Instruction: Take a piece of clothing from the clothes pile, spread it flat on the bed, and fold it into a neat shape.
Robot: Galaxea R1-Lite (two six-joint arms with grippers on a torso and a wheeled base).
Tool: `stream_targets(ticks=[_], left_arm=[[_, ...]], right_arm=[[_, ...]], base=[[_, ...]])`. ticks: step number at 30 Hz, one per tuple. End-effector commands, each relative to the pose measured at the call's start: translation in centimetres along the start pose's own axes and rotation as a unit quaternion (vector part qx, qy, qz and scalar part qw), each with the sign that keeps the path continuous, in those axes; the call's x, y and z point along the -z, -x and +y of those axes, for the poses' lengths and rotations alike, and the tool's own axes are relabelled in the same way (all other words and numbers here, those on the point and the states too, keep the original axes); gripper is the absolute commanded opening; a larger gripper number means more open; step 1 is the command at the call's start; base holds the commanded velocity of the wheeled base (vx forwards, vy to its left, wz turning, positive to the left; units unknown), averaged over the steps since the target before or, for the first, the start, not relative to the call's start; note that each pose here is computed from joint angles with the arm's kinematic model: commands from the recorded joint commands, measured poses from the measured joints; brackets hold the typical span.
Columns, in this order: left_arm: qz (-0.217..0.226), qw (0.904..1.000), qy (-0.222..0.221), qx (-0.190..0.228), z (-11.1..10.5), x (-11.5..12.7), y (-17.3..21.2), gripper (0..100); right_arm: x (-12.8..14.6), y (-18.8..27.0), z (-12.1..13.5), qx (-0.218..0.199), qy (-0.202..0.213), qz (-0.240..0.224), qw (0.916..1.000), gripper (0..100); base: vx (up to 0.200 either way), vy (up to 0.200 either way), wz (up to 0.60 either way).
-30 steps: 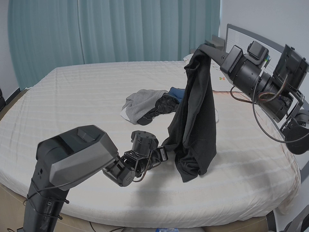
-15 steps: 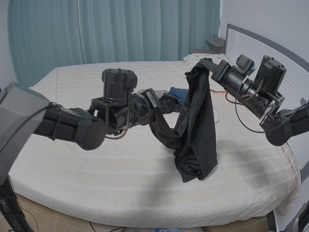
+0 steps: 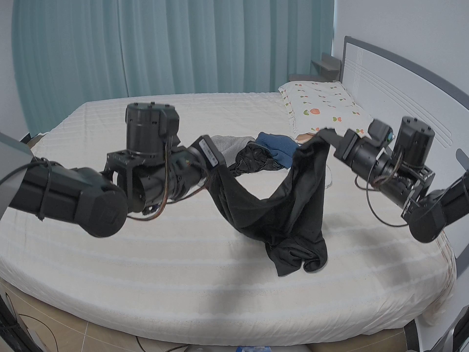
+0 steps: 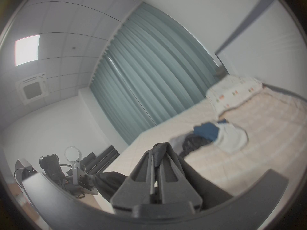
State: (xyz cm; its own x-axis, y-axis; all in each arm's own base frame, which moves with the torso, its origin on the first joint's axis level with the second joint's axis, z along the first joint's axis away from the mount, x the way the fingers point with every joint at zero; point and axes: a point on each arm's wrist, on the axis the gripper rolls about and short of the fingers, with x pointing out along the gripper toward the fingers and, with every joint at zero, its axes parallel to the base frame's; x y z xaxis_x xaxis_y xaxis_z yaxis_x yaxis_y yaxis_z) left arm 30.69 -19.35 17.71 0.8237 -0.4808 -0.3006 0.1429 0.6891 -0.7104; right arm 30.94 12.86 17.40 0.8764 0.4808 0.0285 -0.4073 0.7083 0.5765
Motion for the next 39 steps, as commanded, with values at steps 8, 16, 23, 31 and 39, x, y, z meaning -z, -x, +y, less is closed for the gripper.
stream_targets(ticks=[8,16,23,31,39], left_arm=[[0.056,0.9965,0.060,0.015,5.5,4.0,2.4,0],[0.053,0.9965,0.065,0.004,6.2,3.7,3.3,0],[0.054,0.9965,0.063,-0.001,6.5,3.8,3.7,0],[0.052,0.9969,0.059,-0.002,6.5,3.9,3.6,0],[0.039,0.9964,0.073,0.017,6.9,1.8,4.5,0]], right_arm=[[5.0,1.9,-4.2,0.079,-0.056,0.086,0.9915,0],[5.2,2.2,-4.1,0.076,-0.054,0.084,0.9921,0],[5.4,2.2,-3.9,0.074,-0.055,0.088,0.9918,0],[5.9,2.0,-3.9,0.074,-0.055,0.096,0.9911,0],[5.8,2.0,-3.8,0.072,-0.056,0.094,0.9914,0]], base=[[0.000,0.000,0.00],[-0.125,0.000,0.00],[-0.114,0.000,0.00],[0.000,0.000,0.00],[0.000,0.025,0.00]])
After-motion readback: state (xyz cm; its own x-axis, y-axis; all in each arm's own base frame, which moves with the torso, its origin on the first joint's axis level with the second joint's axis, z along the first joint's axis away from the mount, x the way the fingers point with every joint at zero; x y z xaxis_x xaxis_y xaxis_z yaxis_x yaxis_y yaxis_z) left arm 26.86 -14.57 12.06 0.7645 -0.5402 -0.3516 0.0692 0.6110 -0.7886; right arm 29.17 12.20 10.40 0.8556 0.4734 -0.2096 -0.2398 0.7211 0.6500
